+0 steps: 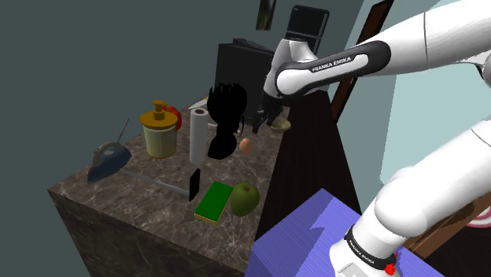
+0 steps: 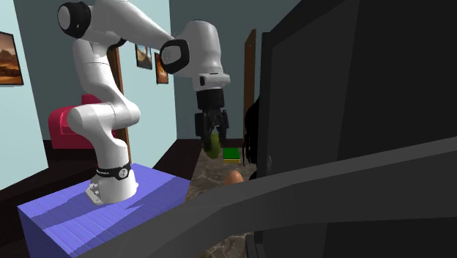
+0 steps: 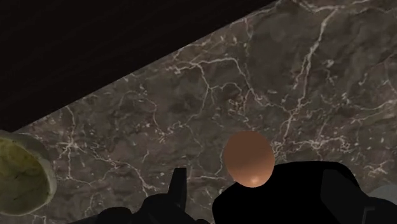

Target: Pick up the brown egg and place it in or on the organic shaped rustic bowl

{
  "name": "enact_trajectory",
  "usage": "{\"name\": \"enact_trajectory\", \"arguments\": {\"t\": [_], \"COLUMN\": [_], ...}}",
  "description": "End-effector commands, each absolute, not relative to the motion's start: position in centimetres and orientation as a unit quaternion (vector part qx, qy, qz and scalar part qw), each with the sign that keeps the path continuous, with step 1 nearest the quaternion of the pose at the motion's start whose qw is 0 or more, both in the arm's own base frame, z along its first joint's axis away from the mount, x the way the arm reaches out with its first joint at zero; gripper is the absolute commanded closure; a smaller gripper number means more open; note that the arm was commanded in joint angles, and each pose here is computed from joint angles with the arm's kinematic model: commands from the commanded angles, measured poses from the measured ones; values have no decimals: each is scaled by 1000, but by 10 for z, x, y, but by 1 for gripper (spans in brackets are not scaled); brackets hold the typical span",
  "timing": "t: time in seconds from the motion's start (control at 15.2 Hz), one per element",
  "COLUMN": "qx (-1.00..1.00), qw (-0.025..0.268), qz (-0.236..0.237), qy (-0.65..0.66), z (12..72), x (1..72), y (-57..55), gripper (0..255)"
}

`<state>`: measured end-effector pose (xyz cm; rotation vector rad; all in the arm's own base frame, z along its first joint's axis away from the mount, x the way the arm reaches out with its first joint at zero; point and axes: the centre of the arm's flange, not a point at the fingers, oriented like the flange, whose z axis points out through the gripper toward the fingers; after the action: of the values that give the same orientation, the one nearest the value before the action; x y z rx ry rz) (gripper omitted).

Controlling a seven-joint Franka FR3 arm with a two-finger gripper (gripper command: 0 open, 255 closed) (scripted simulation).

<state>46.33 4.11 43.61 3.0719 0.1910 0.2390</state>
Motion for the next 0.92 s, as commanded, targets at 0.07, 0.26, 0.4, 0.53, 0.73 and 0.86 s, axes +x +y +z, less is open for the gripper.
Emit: {"name": "enact_trajectory", "arguments": {"t": [0.07,0.26,0.4,0.53,0.73,0.86], "qx": [995,995,995,995,995,995], "qw": [22,16,15,15,15,15], "qz": [78,78,78,78,78,78], "qy": [59,57,57,57,57,57], "z": [407,377,366,355,340,332], "x": [489,514,520,521,524,525], "y": [49,57,59,58,58,58], "gripper": [0,0,0,0,0,0]}}
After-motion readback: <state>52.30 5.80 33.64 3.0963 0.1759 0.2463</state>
